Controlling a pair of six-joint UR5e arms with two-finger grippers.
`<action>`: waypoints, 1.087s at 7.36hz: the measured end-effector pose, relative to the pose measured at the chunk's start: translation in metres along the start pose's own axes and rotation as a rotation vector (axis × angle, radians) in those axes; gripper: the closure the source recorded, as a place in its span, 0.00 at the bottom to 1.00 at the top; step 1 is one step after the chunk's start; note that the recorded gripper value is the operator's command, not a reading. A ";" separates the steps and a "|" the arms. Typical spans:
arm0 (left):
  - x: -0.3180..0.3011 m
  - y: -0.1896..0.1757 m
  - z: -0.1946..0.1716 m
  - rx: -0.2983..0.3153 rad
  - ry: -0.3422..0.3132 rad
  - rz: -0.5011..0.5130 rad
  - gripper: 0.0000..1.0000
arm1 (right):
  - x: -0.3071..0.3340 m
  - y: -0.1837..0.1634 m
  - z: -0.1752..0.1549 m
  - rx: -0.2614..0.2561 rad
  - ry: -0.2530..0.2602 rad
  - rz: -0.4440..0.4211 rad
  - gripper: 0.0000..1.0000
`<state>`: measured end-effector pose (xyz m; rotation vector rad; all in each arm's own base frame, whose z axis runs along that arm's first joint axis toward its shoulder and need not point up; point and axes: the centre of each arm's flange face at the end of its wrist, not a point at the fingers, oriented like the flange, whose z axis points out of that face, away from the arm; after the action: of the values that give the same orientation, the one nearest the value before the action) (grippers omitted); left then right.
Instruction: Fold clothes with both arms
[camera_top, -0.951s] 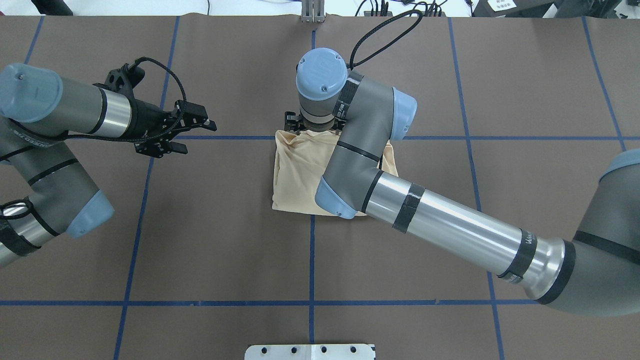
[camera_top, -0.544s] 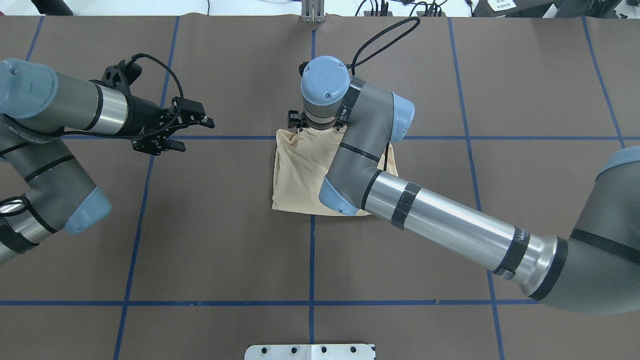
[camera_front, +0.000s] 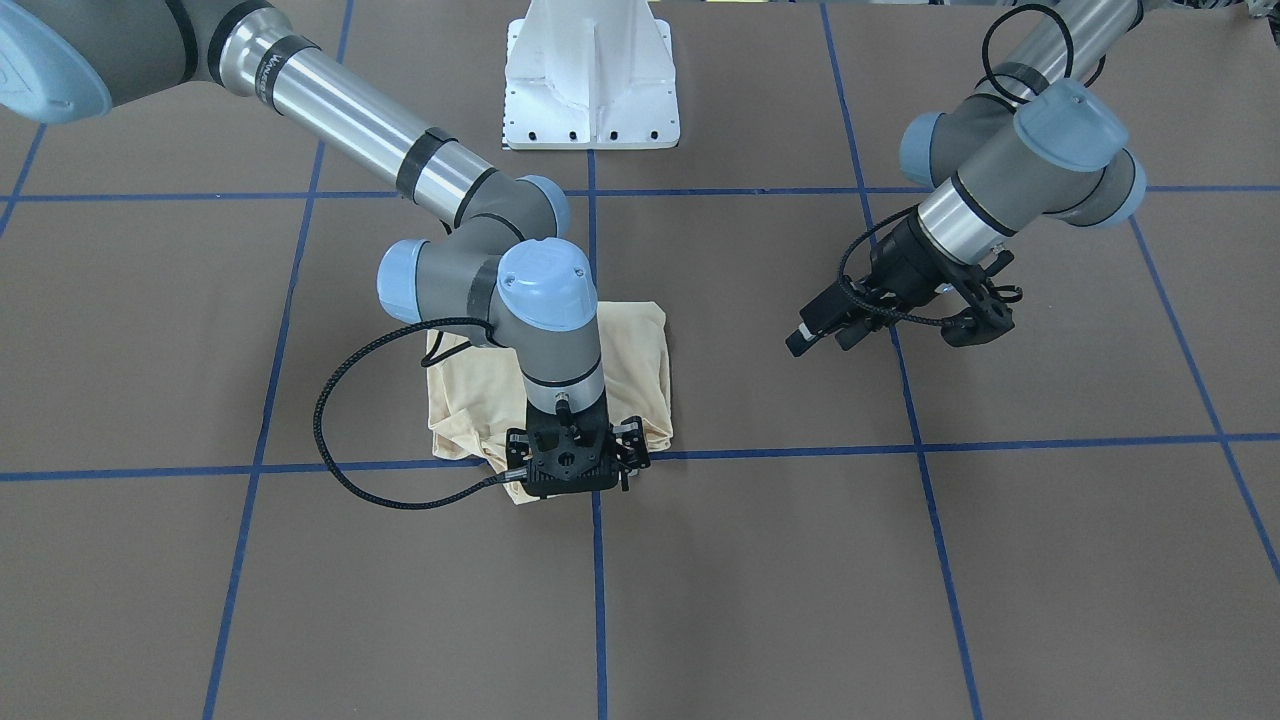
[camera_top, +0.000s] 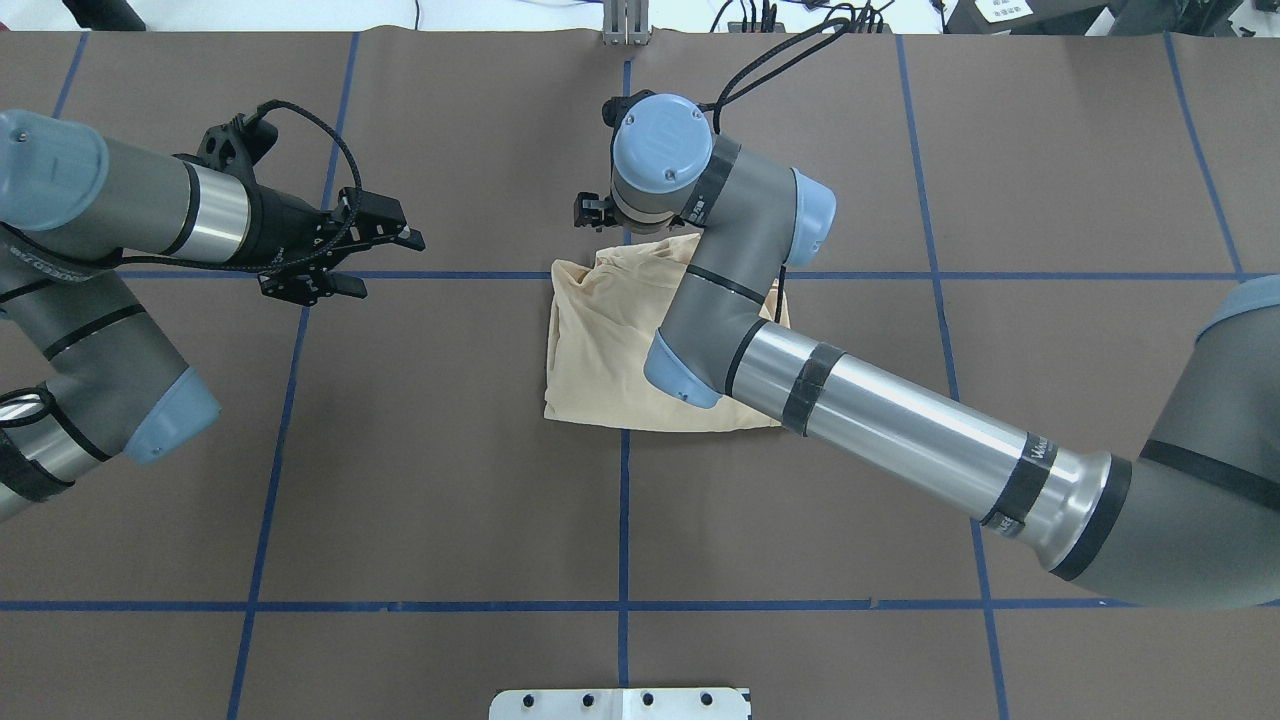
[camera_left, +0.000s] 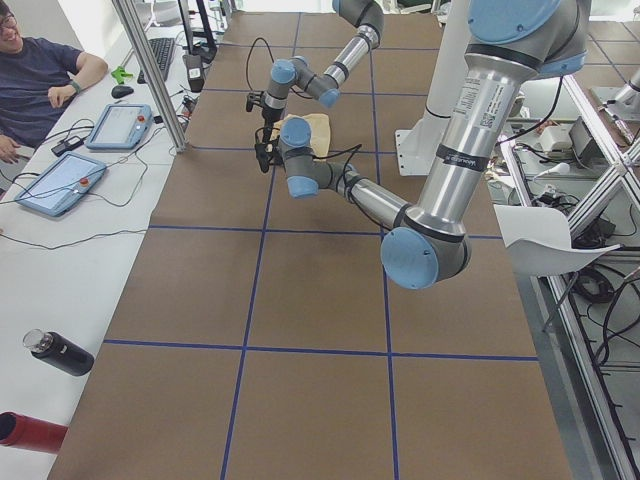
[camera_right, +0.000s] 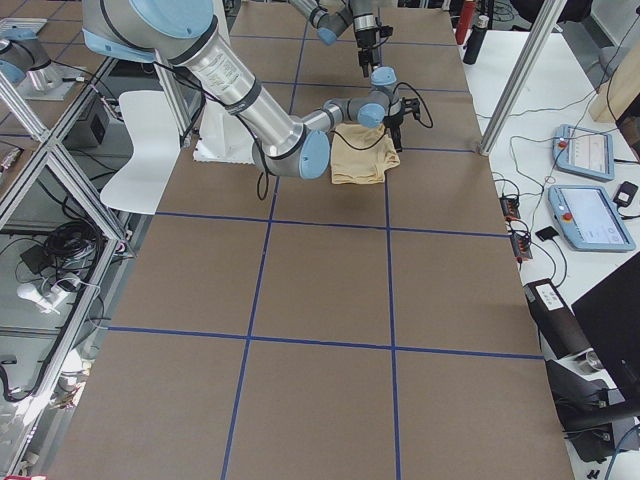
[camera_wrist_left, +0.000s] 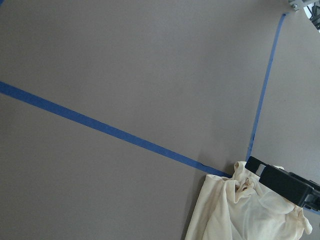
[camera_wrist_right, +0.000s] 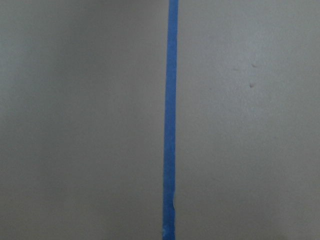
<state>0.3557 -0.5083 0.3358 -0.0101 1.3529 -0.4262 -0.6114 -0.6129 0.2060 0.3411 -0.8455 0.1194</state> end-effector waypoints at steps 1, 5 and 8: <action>-0.002 -0.006 -0.006 0.006 -0.001 0.011 0.00 | 0.002 -0.018 -0.019 -0.013 -0.009 0.014 0.00; -0.073 -0.064 -0.069 0.116 -0.074 0.209 0.00 | 0.106 -0.049 -0.109 -0.211 0.094 0.059 0.00; -0.156 -0.102 -0.126 0.182 -0.204 0.472 0.00 | 0.285 -0.033 -0.130 -0.273 0.138 0.078 0.00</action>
<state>0.1829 -0.5258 0.4789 0.3992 1.0683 -0.1409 -0.3226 -0.6079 0.3323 0.0433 -0.7274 0.0973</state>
